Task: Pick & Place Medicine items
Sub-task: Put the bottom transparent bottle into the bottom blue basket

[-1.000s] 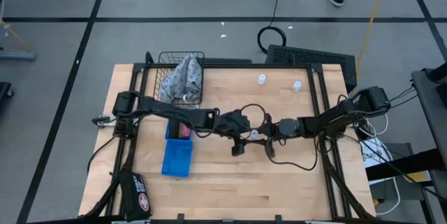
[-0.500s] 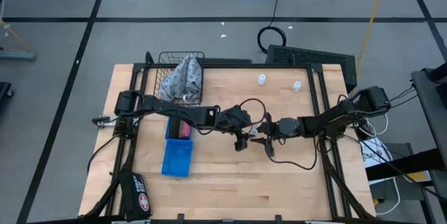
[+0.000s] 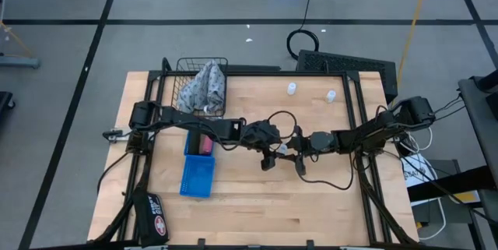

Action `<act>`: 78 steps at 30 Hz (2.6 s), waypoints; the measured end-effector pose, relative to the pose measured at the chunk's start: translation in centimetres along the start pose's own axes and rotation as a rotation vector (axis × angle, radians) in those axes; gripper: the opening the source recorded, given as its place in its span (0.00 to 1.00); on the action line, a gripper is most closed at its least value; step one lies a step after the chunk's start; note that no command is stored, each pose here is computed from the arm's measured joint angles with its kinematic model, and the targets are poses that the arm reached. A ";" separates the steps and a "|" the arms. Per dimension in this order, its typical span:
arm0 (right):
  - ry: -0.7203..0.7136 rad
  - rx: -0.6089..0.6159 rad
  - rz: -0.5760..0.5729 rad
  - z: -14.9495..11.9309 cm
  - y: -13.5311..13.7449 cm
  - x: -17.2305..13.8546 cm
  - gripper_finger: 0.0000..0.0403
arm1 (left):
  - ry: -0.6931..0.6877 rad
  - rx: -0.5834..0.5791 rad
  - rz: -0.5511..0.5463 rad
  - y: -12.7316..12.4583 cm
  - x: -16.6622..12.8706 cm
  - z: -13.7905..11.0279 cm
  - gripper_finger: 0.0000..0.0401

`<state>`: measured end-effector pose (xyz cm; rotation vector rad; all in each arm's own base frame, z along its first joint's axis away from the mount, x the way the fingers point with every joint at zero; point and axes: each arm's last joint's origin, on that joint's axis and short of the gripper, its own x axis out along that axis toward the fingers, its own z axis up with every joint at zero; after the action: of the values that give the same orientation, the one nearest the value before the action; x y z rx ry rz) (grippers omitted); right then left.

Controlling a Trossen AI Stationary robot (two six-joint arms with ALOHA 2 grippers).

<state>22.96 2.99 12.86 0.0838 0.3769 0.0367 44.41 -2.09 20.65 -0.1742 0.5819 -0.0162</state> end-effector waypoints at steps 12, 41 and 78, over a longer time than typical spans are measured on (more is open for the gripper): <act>0.000 0.000 -0.003 0.0 0.0 0.0 0.33 | -0.012 -0.030 -0.001 0.2 0.3 -0.1 0.59; 0.045 0.014 -0.008 -0.5 -0.1 0.0 0.50 | 0.045 -0.072 0.377 -1.7 -11.0 1.0 0.34; -0.272 -0.093 -0.129 2.9 -3.2 -0.3 0.42 | -0.071 -0.406 0.395 -8.1 -23.2 -22.8 0.34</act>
<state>23.77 -0.40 15.37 -0.0272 0.1077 -0.0837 12.81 -12.17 15.92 -0.4488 0.5358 0.4920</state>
